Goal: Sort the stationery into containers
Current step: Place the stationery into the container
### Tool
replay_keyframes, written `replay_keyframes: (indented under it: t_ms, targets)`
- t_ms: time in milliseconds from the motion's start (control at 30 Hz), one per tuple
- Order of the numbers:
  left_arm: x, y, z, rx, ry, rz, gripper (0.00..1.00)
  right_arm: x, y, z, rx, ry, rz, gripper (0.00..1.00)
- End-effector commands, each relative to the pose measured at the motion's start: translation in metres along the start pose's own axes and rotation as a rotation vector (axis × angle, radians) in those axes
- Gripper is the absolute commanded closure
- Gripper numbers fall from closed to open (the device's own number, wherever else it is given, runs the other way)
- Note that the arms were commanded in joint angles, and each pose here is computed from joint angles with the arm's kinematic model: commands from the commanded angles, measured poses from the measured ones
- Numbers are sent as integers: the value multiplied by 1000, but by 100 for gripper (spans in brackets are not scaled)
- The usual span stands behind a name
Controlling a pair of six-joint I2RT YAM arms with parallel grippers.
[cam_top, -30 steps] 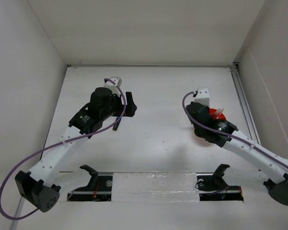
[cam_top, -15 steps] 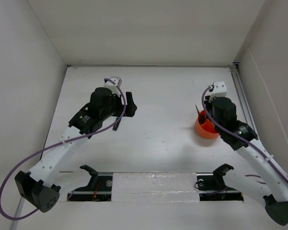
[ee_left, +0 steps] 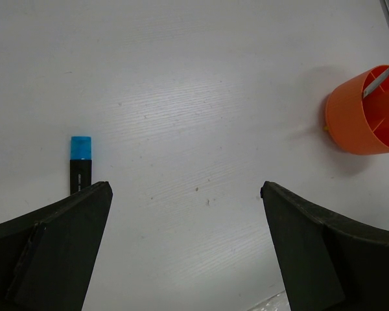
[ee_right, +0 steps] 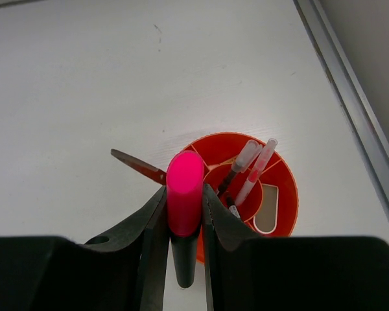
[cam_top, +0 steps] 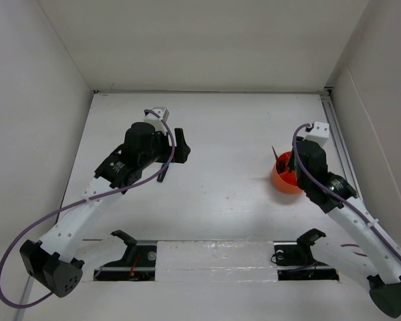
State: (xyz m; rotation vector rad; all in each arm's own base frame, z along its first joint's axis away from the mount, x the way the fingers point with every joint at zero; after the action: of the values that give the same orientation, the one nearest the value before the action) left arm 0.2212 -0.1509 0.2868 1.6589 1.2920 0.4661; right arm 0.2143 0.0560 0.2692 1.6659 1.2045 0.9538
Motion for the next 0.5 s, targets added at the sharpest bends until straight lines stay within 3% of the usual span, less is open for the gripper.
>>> replay_keyframes:
  t_ms: [0, 100, 333, 467]
  targets:
    - [-1, 6, -5, -46, -11, 11, 0, -3, 7, -3, -60, -48, 111, 100]
    - [-1, 6, -5, -46, -11, 11, 0, -15, -7, -3, -36, -189, 252, 100]
    - [-2, 6, -5, -43, -22, 12, 0, -16, -13, -13, -81, -224, 332, 100]
    - [-2, 6, -5, -43, -22, 12, 0, -32, -21, -23, -100, -336, 503, 100]
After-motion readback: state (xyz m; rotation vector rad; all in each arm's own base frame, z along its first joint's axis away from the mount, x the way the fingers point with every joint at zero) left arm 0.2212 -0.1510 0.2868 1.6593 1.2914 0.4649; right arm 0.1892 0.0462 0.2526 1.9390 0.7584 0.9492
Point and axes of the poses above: each gripper's point midway between its finger pads, its own z axis out along the fingers, its own x axis along the line the jaws close on, y = z × x, the point moved 7 cm from there along -z, back along the fingers, and after that the axes turned 5 degrees about z, right-handed, at the moved point
